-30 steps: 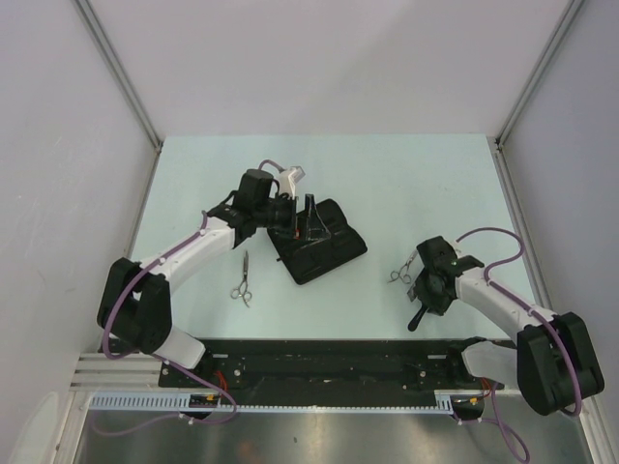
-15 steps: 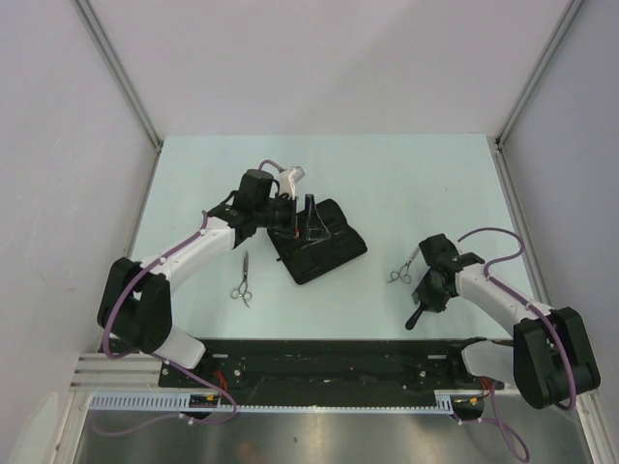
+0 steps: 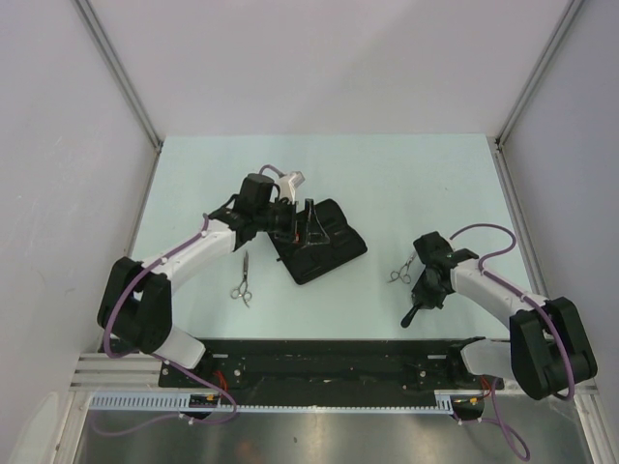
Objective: Sort the hair-cutting tools
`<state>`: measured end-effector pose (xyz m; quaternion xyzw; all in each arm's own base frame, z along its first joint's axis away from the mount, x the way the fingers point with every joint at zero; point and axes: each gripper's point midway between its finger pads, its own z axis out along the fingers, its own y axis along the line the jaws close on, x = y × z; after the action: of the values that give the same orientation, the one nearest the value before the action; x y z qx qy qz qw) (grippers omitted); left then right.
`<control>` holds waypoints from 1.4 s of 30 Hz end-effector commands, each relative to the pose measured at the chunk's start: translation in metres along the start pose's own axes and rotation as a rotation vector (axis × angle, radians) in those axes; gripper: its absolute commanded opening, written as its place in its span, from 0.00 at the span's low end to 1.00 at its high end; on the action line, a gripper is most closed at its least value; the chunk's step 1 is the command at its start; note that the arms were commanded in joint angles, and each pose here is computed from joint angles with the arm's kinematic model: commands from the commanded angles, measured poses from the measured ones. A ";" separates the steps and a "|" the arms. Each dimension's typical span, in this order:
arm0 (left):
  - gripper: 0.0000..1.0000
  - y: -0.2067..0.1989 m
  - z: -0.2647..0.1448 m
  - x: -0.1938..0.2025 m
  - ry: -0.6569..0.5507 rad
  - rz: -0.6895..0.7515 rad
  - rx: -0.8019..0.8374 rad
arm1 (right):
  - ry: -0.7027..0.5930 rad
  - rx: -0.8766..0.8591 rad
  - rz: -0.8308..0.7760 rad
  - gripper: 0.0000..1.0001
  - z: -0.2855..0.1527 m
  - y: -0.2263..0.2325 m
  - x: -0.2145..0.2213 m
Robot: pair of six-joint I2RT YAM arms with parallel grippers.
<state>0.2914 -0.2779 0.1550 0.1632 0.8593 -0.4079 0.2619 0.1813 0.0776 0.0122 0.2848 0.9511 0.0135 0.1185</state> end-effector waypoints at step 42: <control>1.00 -0.032 -0.001 0.003 -0.010 0.068 0.060 | -0.056 -0.020 -0.025 0.41 -0.007 0.015 -0.012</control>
<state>0.2745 -0.2930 0.1590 0.1880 0.8520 -0.4159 0.2566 0.1873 0.0846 0.0180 0.2729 0.9525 0.0217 0.1331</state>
